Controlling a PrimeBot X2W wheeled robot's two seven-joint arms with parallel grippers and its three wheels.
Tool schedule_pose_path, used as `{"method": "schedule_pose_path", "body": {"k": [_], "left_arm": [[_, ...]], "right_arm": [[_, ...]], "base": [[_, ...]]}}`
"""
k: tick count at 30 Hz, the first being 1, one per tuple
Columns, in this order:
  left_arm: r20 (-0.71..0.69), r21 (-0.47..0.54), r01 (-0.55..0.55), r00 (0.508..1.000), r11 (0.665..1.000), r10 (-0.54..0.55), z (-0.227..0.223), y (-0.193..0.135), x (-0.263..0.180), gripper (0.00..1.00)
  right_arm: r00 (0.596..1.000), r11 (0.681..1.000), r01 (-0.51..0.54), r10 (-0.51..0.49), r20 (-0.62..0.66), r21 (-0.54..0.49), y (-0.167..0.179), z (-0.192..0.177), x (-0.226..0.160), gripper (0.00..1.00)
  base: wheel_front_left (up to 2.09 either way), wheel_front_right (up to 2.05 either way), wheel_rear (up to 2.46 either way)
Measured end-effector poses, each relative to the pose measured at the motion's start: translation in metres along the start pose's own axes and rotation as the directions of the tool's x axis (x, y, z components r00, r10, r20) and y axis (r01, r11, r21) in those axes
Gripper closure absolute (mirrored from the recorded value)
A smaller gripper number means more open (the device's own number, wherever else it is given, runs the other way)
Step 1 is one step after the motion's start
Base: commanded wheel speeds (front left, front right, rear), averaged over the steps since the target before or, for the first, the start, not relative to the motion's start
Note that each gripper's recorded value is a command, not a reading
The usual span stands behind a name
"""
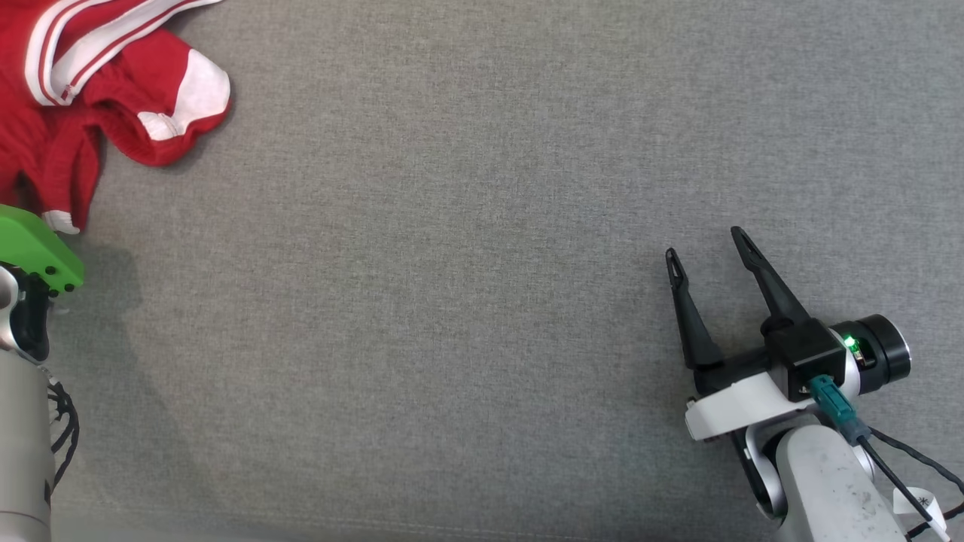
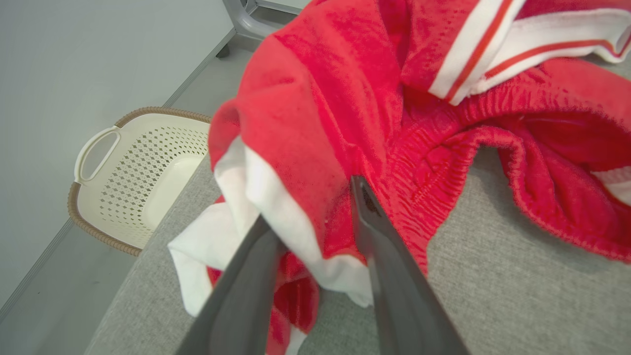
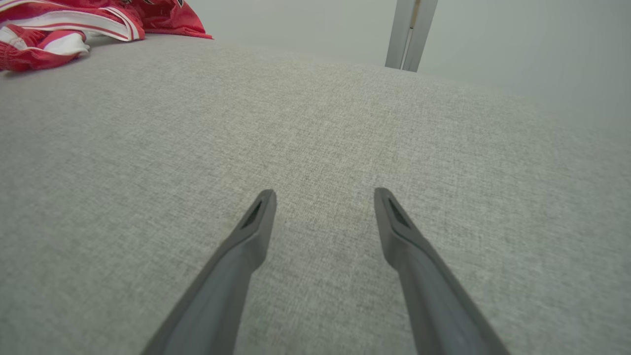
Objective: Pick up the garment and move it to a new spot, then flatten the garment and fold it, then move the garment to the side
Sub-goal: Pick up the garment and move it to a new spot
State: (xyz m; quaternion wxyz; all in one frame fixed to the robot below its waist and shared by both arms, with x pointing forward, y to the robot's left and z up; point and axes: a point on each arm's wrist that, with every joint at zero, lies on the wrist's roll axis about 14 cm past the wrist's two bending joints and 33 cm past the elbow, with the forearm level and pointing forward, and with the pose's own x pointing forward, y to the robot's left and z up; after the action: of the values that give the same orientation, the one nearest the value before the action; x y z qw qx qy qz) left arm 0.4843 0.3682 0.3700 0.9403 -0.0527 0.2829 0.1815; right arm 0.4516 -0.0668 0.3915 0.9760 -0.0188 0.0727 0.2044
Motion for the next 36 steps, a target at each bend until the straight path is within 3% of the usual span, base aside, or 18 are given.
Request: {"method": "schedule_pose_path", "body": {"k": [2, 8, 12, 17, 22, 28, 36], "left_arm": [[0.011, -0.004, 0.006, 1.0, 1.0, -0.006, 0.002, -0.001, -0.001, 1.0], [0.091, 0.041, 0.029, 0.995, 0.999, -0.033, 0.03, 0.001, -0.012, 1.0], [0.198, 0.085, 0.047, 0.978, 0.995, -0.063, 0.076, 0.001, -0.027, 1.0], [0.343, 0.151, 0.088, 0.929, 0.985, -0.136, 0.138, -0.013, -0.059, 1.0], [0.471, 0.248, 0.154, 0.844, 0.957, -0.258, 0.196, -0.049, -0.107, 1.0], [0.554, 0.399, 0.273, 0.688, 0.875, -0.468, 0.243, -0.125, -0.18, 1.0], [0.519, 0.55, 0.472, 0.452, 0.689, -0.725, 0.251, -0.252, -0.259, 1.0]], "right_arm": [[1.0, 1.0, 0.003, -0.003, 0.009, 0.005, -0.001, 0.004, 0.0, 0.0], [0.999, 1.0, 0.015, -0.016, 0.046, 0.018, -0.002, 0.021, -0.005, 0.0], [0.998, 0.999, 0.026, -0.027, 0.064, 0.031, -0.002, 0.032, -0.014, 0.0], [0.995, 0.997, 0.055, -0.06, 0.08, 0.057, -0.005, 0.044, -0.037, 0.0], [0.988, 0.992, 0.104, -0.11, 0.108, 0.066, -0.013, 0.058, -0.064, 0.0], [0.969, 0.977, 0.199, -0.207, 0.136, 0.072, -0.033, 0.068, -0.105, 0.0], [0.926, 0.939, 0.334, -0.342, 0.16, 0.079, -0.063, 0.073, -0.151, 0.0]], "base": [[0.0, 0.0, 0.0], [0.0, 0.0, 0.0], [0.0, 0.0, 0.0], [0.0, 0.0, 0.0], [0.0, 0.0, 0.0], [0.0, 0.0, 0.0], [0.0, 0.0, 0.0]]}}
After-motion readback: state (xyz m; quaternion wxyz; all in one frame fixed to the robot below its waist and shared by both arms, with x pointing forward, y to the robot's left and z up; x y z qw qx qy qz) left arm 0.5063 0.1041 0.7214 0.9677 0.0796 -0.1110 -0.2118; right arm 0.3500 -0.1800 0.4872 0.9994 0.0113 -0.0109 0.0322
